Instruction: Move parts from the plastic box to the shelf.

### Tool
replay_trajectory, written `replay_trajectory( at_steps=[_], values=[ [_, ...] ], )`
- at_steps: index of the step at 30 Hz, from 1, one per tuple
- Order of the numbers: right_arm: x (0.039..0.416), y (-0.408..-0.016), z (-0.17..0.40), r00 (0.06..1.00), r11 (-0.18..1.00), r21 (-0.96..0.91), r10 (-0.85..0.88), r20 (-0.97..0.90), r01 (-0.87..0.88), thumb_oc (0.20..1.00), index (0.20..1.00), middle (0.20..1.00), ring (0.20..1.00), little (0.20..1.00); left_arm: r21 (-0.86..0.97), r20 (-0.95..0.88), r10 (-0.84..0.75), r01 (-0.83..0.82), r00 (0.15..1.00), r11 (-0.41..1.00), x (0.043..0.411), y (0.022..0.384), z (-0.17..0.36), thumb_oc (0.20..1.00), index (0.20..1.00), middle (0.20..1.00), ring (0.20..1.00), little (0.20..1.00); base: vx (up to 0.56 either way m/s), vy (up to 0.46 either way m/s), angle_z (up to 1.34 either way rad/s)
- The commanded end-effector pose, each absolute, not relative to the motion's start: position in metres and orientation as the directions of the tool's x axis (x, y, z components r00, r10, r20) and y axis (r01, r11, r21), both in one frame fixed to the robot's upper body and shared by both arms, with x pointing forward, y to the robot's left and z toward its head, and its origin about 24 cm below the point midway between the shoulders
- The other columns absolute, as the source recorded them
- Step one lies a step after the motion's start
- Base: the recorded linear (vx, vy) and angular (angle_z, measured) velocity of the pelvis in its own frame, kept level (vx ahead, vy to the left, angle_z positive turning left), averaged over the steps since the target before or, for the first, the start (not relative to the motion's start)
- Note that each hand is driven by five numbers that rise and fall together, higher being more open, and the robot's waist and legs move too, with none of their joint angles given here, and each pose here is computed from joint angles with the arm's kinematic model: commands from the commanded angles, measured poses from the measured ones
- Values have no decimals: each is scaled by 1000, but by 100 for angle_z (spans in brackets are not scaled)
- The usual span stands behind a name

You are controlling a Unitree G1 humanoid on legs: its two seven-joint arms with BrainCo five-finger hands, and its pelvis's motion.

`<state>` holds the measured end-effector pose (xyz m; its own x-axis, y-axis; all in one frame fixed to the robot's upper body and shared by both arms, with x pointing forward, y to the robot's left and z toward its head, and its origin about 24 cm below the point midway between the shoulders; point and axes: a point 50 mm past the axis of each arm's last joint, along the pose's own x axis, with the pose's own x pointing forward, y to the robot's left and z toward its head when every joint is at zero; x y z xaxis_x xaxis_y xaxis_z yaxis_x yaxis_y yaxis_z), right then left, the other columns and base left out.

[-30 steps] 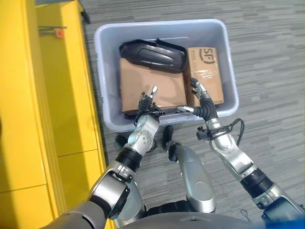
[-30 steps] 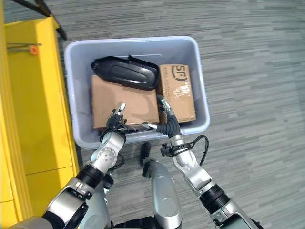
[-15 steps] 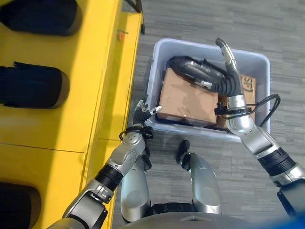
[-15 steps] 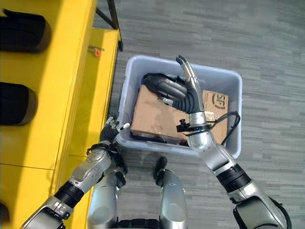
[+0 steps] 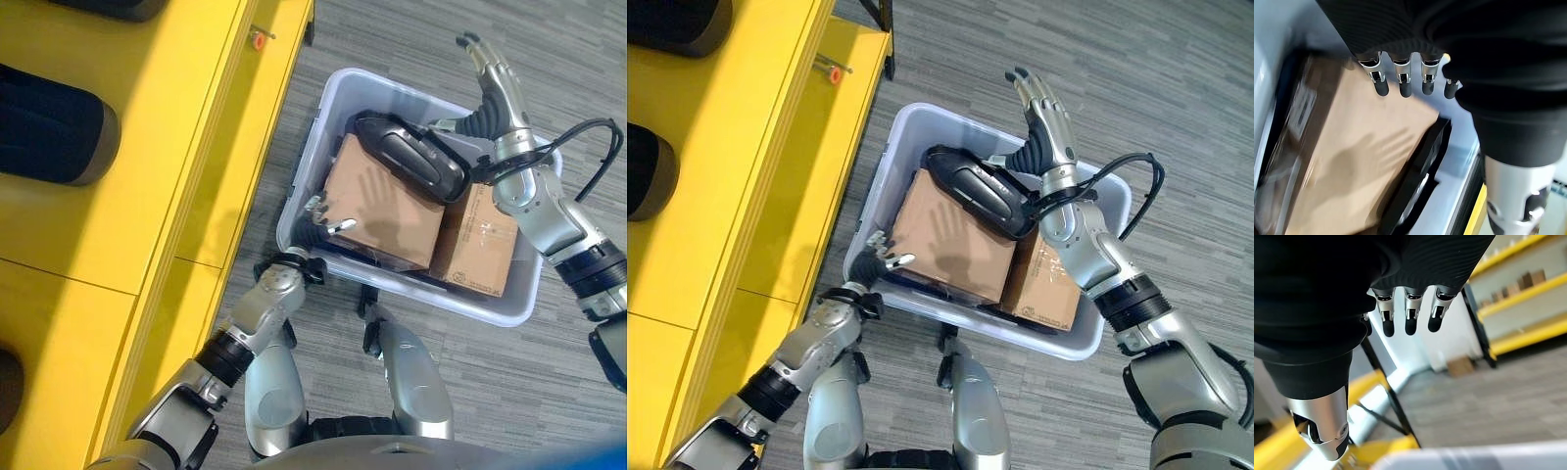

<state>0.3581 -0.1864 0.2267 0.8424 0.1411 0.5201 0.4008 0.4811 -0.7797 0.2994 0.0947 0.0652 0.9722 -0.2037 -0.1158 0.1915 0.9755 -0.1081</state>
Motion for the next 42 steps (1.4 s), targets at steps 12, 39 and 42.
replay_trajectory(
  at_steps=[12, 39, 42],
  values=[
    [392, -216, 207, 969, 279, -934, 43, 243, 222, 1000, 1000, 1000, 1000, 1000, -154, 19, -323, 322, 946, 934, 292, 81, 87, 1000, 1000, 1000, 1000, 1000, 7, -39, 12],
    [377, -297, 132, 835, 402, -898, -544, -78, 178, 1000, 1000, 1000, 1000, 1000, -147, 34, -321, 323, 946, 935, 293, 92, 93, 1000, 1000, 1000, 1000, 1000, -10, 0, 1],
    [378, -295, 125, 837, 543, -826, -515, -186, 150, 1000, 1000, 1000, 1000, 1000, -154, 20, -317, 317, 948, 936, 294, 91, 91, 1000, 1000, 1000, 1000, 1000, 10, 3, -5]
  ],
)
